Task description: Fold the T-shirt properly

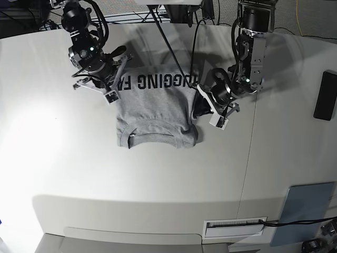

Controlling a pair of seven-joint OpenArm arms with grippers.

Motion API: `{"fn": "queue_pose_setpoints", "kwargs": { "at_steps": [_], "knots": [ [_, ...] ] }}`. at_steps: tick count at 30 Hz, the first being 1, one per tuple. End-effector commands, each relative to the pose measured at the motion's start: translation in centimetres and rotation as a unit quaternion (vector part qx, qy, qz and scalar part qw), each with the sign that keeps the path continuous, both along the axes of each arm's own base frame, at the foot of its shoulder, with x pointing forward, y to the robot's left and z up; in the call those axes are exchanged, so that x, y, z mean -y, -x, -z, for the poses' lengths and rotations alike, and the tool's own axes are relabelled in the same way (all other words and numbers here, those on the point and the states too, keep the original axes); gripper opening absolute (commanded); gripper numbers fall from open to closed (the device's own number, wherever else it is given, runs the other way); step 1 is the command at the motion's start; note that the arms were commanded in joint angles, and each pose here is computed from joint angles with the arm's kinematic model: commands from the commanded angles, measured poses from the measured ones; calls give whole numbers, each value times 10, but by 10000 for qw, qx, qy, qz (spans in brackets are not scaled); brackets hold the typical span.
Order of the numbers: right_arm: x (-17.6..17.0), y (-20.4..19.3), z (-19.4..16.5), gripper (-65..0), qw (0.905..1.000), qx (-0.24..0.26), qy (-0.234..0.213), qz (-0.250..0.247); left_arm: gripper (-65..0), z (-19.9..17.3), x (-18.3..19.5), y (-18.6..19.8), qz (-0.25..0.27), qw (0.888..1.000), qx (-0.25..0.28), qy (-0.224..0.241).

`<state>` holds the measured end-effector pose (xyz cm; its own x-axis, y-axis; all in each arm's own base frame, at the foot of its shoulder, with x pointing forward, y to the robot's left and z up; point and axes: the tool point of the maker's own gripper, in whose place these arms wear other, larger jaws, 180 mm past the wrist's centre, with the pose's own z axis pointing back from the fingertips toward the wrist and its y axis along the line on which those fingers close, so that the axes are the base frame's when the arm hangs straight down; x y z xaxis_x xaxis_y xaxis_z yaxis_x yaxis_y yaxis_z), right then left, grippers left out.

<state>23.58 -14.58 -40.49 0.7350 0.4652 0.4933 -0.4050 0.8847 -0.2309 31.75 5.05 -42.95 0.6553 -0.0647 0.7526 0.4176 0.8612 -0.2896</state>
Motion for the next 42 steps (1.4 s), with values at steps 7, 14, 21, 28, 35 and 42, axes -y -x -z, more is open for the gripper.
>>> {"fn": "queue_pose_setpoints", "kwargs": {
  "at_steps": [7, 14, 21, 28, 35, 42],
  "knots": [
    [4, -7, -38, -650, 9979, 642, 65, 27, -650, -27, -24, 20, -153, 9976, 302, -599],
    [61, 1, -43, -650, 9937, 652, 274, 865, -650, -50, -55, 53, -638, 9935, 477, -818],
    [93, 32, -62, -650, 9898, 609, 149, 1278, -650, -54, -104, 99, -1185, 9881, 220, -951],
    [116, 68, -94, -650, 9849, 653, 565, 1503, -650, -59, -132, 149, -1373, 9852, -239, -994],
    [133, 122, -78, -650, 9815, -188, 894, 1685, -650, -49, -141, 202, -1369, 9793, -854, -1226],
    [136, 181, -62, -650, 9725, -1170, 1090, 1695, -650, -33, -145, 262, -1372, 9652, -1734, -1395]
  ]
}}
